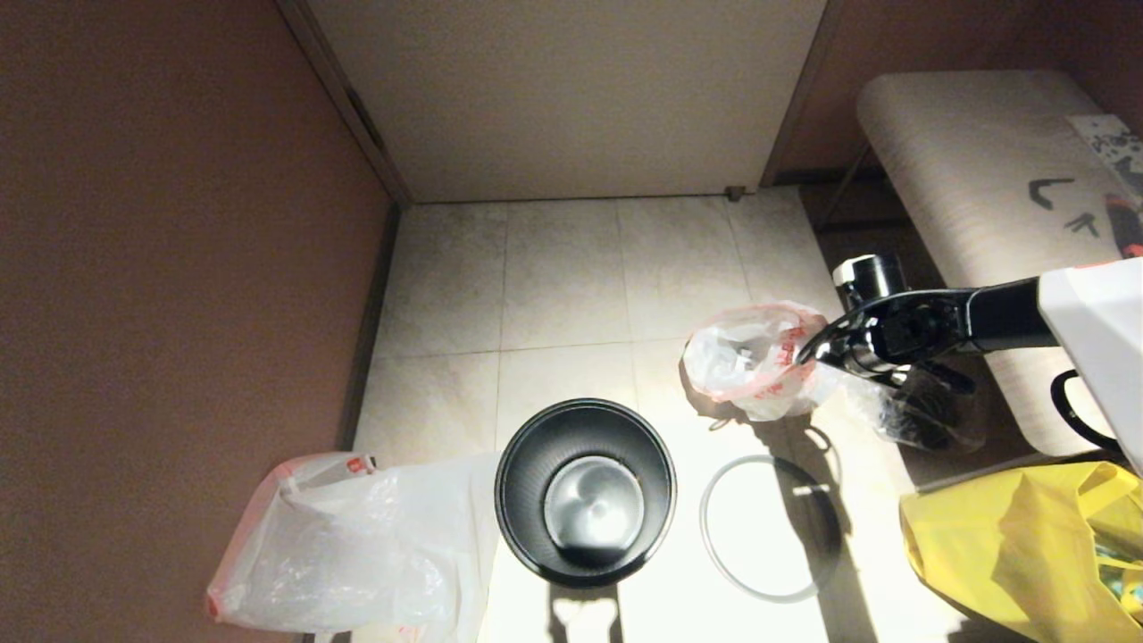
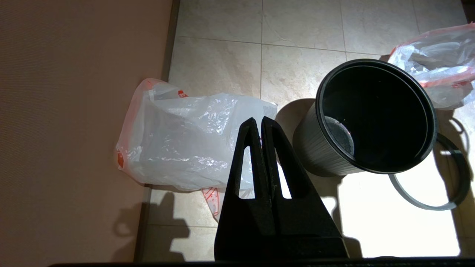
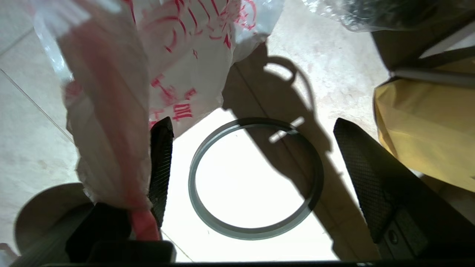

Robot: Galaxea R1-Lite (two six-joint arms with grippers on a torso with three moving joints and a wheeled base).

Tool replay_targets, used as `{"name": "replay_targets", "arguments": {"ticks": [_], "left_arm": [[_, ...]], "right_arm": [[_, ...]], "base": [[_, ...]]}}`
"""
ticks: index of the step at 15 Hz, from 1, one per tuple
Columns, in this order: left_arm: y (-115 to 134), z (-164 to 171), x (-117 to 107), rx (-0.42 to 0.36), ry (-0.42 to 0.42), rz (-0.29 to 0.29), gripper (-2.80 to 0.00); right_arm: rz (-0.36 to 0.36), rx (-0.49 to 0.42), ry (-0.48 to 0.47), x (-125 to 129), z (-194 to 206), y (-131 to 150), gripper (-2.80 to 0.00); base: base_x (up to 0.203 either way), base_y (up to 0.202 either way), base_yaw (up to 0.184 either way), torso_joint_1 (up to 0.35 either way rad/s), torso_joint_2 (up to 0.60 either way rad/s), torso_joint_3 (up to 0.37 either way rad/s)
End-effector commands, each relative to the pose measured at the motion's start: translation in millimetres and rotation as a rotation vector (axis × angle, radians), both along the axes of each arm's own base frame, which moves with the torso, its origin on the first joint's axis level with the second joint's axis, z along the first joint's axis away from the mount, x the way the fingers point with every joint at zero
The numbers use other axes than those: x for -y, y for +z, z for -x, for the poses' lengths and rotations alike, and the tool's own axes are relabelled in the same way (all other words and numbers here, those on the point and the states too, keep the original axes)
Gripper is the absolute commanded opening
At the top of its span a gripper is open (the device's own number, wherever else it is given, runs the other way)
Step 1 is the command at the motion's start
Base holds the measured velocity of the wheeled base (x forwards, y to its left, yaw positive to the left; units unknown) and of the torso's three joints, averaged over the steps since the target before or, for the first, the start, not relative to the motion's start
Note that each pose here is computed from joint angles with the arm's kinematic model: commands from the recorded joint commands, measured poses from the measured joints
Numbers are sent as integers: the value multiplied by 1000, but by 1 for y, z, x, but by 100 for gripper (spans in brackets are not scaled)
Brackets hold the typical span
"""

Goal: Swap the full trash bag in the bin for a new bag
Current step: Place the trash bag on the floor, then pick up a new trash bag

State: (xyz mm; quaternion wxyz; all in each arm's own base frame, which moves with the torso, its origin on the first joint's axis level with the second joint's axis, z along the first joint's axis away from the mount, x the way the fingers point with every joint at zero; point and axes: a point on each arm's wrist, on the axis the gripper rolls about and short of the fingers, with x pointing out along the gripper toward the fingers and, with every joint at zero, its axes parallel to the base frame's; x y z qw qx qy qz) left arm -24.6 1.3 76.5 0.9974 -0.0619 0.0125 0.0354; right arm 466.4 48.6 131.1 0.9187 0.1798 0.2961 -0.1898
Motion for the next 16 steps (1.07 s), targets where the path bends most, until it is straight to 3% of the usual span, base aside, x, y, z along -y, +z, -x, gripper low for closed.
{"name": "replay_targets", "arguments": {"ticks": [1,4,6,8,11,12,16], "left_arm": [[0,0,0,0,1,1,-280],[0,0,0,0,1,1,-280],[0,0,0,-1,1,1,-280],[0,0,0,-1,1,1,-280],[0,0,0,-1,1,1,-280],[0,0,0,0,1,1,-280],[0,0,0,0,1,1,-280]], "right_arm": [[-26,66,-10,0,11,33,0],[-57,103,-29,1,18,48,0],[-129,161,-53,1,25,65,0],[-173,163,-26,-3,27,69,0],[-174,140,0,-18,36,69,0],[-170,132,2,-20,38,67,-280],[-98,122,30,-23,44,70,-280]], "base": [[0,0,0,0,0,0],[0,0,0,0,0,0],[0,0,0,0,0,0],[0,0,0,0,0,0],[0,0,0,0,0,0],[0,0,0,0,0,0],[0,0,0,0,0,0]]}}
